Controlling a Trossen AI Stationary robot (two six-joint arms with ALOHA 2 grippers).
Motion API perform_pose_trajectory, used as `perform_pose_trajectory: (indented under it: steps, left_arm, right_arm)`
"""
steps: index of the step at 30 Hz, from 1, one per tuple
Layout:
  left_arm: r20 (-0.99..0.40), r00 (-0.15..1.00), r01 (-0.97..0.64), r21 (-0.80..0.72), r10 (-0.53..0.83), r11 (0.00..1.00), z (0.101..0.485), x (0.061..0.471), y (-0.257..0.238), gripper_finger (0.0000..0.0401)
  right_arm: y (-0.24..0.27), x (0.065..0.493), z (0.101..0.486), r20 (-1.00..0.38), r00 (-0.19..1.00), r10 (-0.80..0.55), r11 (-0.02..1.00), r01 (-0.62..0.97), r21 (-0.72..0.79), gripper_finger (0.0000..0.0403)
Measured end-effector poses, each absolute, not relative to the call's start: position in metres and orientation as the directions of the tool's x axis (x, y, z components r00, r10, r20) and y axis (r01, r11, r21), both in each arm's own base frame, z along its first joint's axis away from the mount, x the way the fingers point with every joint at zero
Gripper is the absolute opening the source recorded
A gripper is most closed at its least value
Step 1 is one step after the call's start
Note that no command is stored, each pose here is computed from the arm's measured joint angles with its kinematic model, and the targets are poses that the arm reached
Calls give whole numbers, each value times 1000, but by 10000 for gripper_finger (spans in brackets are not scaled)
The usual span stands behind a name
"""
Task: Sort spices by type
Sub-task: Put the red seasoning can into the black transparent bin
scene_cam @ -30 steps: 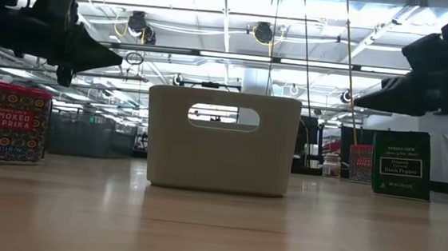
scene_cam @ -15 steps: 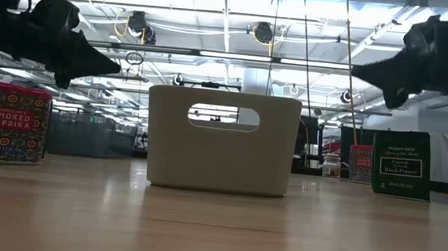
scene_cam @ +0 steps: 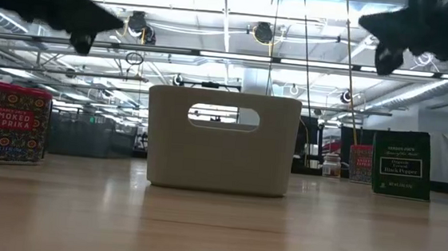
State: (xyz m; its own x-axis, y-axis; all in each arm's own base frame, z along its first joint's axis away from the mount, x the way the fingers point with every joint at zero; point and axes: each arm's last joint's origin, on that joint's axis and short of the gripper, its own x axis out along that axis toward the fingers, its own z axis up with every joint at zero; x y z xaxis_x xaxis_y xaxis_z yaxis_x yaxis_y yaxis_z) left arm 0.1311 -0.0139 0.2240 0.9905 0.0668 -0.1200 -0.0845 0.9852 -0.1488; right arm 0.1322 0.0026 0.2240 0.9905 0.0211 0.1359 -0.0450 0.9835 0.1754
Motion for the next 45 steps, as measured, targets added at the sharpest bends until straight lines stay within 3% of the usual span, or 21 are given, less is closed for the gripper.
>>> perform_pose_trajectory:
  steps: [8, 15, 18, 23, 28, 38, 45]
  left_arm:
    - [-177, 980, -96, -18, 91, 995, 264, 143, -17, 8]
    - [-261, 960, -90, 35, 96, 995, 281, 154, -19, 8]
    - [-276, 956, -84, 57, 97, 995, 287, 159, -20, 8]
    - [-305, 949, -57, 84, 80, 995, 289, 170, -22, 8]
    - [-347, 935, -47, 99, 79, 994, 288, 175, -23, 8]
    - [-328, 941, -45, 124, 84, 991, 291, 176, -23, 8]
    - [-294, 936, -124, 233, 191, 965, 336, 190, -4, 8]
  right_arm:
    - [27, 183, 262, 14, 990, 144, 983, -144, 111, 0]
    - [55, 228, 284, -340, 916, 211, 977, -185, 105, 0]
    - [65, 239, 287, -417, 900, 128, 992, -117, 53, 0]
    - [72, 246, 289, -420, 905, -62, 997, 38, -66, 0]
    - [71, 245, 301, -364, 929, -66, 997, 50, -54, 0]
    - [64, 250, 295, -392, 914, -100, 992, 61, -112, 0]
    - [63, 251, 291, -421, 900, -111, 989, 60, -133, 0]
